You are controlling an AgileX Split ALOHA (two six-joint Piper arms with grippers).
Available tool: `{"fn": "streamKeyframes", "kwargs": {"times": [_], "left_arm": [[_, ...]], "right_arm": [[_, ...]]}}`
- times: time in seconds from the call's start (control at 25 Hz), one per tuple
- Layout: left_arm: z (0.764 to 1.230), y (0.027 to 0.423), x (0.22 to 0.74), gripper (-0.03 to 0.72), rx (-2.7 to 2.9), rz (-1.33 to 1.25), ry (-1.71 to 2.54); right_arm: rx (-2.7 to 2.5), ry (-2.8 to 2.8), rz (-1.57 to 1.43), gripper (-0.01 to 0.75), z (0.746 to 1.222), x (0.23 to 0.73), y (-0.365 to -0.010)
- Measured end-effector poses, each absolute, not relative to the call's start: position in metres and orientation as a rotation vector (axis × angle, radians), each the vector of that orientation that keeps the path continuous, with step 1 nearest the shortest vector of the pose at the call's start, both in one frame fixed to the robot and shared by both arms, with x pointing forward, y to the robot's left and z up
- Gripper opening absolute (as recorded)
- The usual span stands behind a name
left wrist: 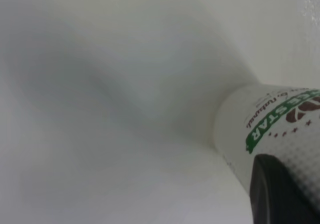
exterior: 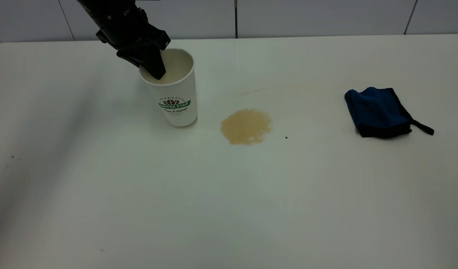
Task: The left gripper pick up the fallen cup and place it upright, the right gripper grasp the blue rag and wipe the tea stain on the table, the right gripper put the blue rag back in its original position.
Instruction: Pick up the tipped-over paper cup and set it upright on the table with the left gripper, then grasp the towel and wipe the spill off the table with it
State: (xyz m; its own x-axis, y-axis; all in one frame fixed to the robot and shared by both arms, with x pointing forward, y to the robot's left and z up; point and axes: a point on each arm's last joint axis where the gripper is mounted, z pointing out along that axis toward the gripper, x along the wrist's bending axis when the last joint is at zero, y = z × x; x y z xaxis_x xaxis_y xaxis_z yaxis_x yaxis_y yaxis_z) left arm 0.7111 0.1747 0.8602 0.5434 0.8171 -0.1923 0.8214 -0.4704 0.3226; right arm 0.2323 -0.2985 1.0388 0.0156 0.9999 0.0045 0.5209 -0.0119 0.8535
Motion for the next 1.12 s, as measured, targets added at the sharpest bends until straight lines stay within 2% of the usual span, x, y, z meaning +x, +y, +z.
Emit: {"fn": "streamKeyframes", "kwargs": {"times": [0.08, 0.2, 0.32, 0.52, 0.6, 0.8, 1.12], "left_arm": [[0.859, 0.175, 0.711, 0.101, 2.402, -0.019, 1.358], [0.859, 0.175, 0.711, 0.188, 2.392, -0.022, 1.391], [0.858, 0.176, 0.711, 0.329, 2.386, -0.023, 1.413], [0.865, 0.176, 0.71, 0.66, 2.367, -0.031, 1.45], [0.88, 0.176, 0.709, 0.709, 2.339, -0.026, 1.47], [0.959, 0.178, 0.7, 0.69, 2.31, 0.07, 1.394], [1.068, 0.194, 0.642, 0.482, 2.467, 0.066, 1.296]], "right_arm": [[1.609, 1.588, 0.891, 0.583, 1.039, 0.232, -0.298], [1.609, 1.588, 0.891, 0.583, 1.039, 0.232, -0.298], [1.609, 1.588, 0.891, 0.583, 1.039, 0.232, -0.298], [1.614, 1.585, 0.894, 0.583, 1.039, 0.232, -0.298], [1.609, 1.588, 0.891, 0.583, 1.039, 0.232, -0.298], [1.609, 1.588, 0.891, 0.583, 1.039, 0.232, -0.298], [1.609, 1.588, 0.891, 0.583, 1.039, 0.232, -0.298]]}}
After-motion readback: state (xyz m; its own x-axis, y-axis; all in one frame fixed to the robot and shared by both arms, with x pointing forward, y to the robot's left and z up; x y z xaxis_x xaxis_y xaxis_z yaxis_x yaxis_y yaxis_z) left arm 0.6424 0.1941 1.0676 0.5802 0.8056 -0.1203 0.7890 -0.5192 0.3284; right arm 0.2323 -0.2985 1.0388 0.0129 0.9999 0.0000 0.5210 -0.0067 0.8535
